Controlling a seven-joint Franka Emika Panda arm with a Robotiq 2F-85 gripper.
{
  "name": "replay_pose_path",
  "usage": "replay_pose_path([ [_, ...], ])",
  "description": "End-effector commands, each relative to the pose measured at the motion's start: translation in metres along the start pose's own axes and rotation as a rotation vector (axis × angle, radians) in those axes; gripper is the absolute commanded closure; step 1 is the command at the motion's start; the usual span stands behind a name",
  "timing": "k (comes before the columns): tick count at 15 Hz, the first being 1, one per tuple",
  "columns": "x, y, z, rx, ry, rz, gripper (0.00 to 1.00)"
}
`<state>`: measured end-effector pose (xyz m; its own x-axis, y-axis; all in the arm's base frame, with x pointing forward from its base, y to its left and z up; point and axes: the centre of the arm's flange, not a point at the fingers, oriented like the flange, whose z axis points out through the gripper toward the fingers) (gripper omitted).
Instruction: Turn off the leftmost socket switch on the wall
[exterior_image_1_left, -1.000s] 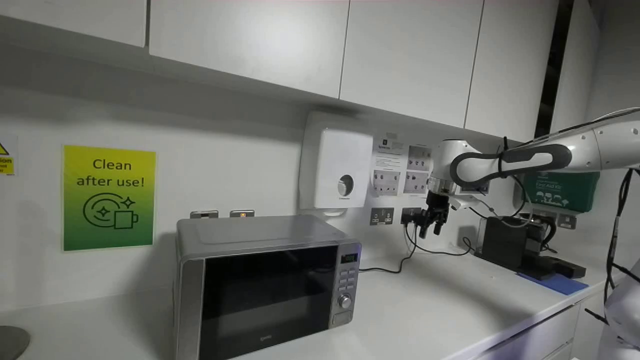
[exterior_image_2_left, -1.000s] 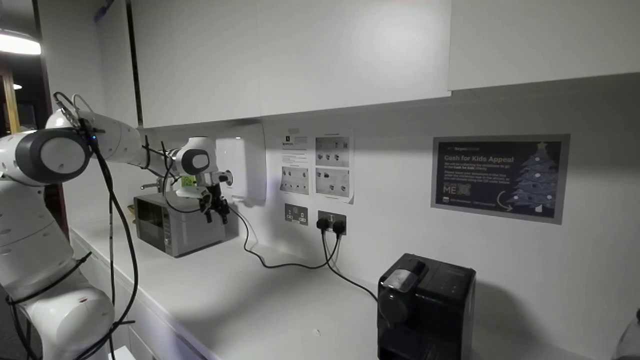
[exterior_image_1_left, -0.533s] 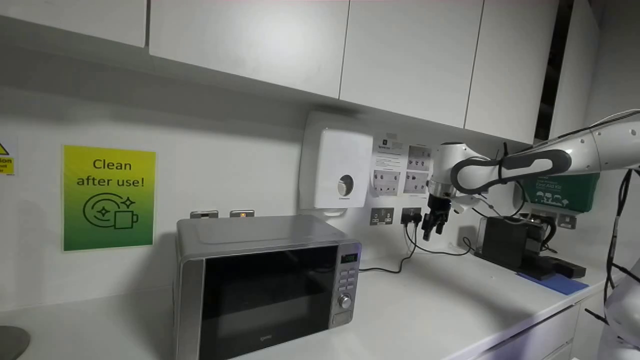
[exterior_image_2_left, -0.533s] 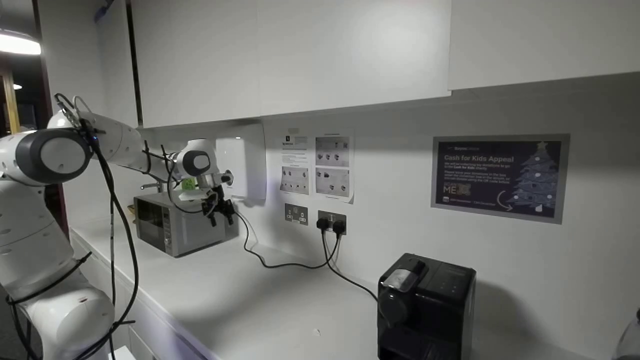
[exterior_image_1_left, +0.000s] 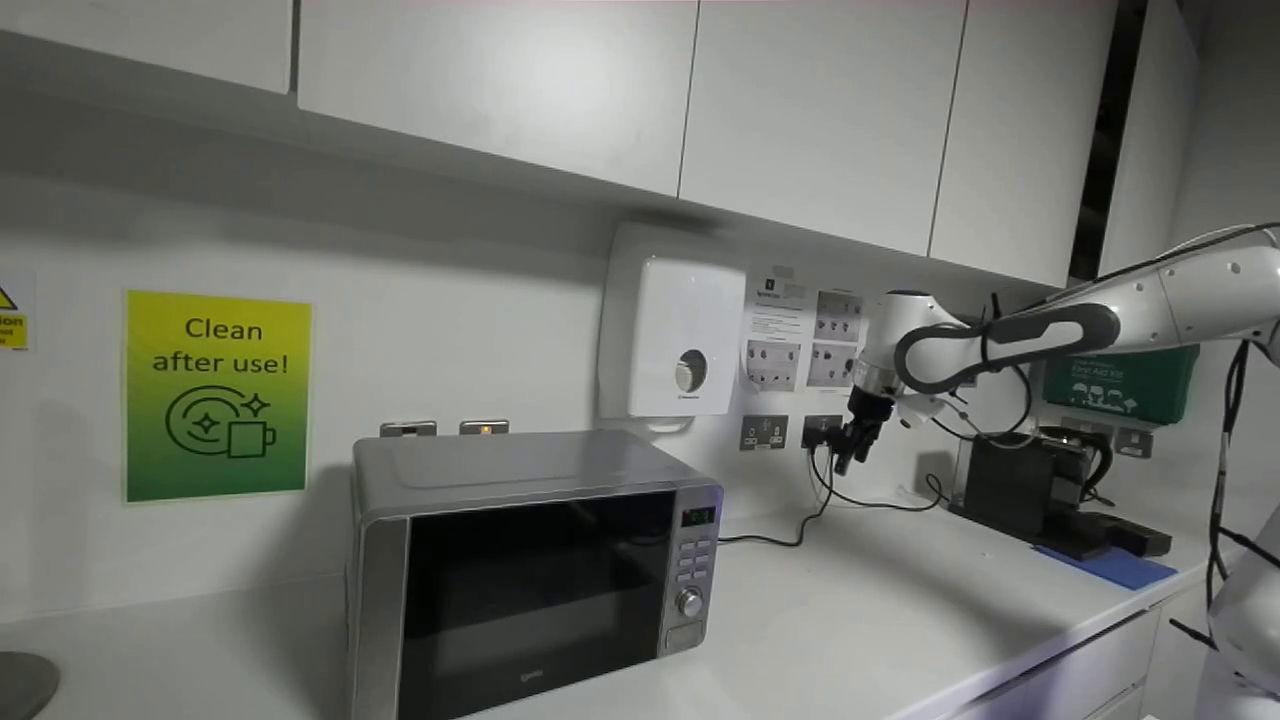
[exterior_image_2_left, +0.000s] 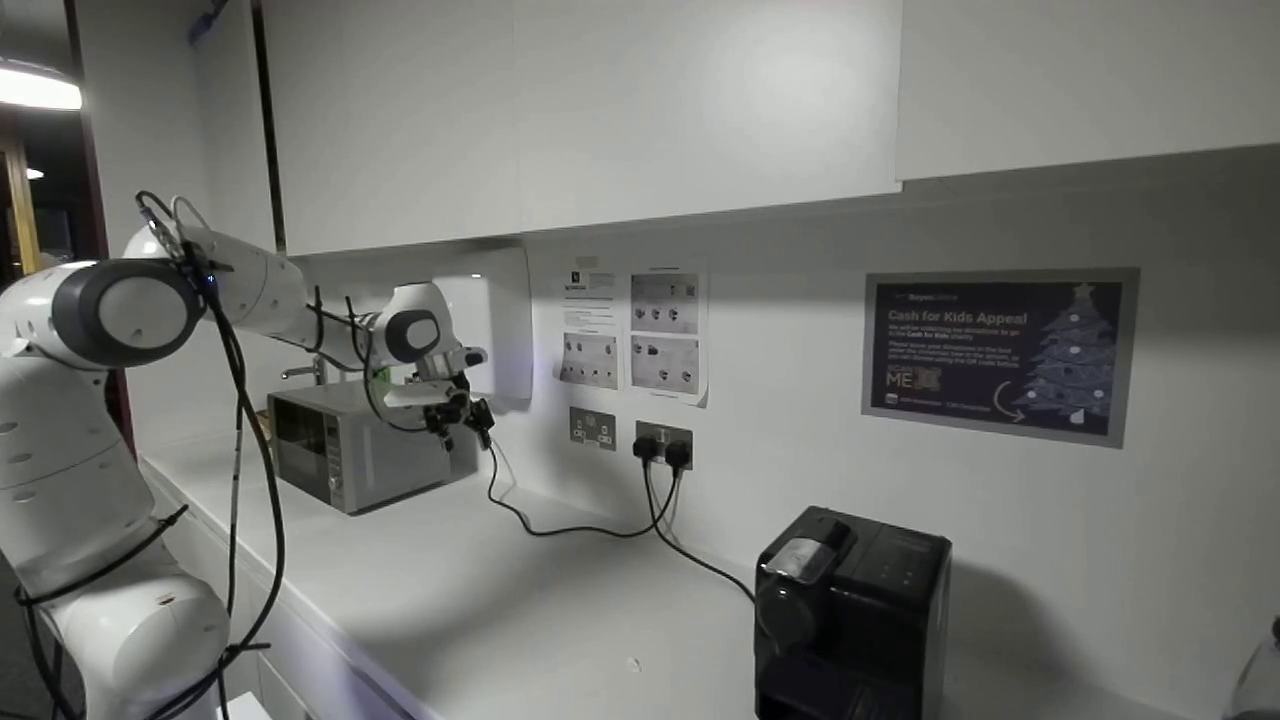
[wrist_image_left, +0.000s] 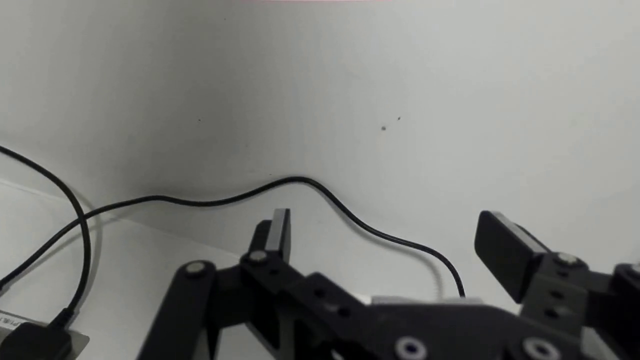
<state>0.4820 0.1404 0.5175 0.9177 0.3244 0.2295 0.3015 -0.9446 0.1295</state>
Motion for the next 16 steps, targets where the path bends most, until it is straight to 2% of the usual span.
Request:
replay_pose_path([
  [1,0.016,0.014,0.012,0.028,0.075,-0.006,0.0],
  [6,0.036,0.02,0.021,0.034,0.187,0.035,0.01],
  [7,0.04,0.022,0.021,0.033,0.203,0.041,0.1],
  [8,0.044,0.025,0.02,0.034,0.218,0.05,0.14],
  [9,0.047,0.028,0.019,0.036,0.23,0.058,0.24],
  [11,0.053,0.034,0.015,0.035,0.25,0.069,0.33],
  [12,0.056,0.037,0.012,0.035,0.26,0.077,0.46],
  [16,0.069,0.049,-0.001,0.024,0.294,0.101,0.71],
])
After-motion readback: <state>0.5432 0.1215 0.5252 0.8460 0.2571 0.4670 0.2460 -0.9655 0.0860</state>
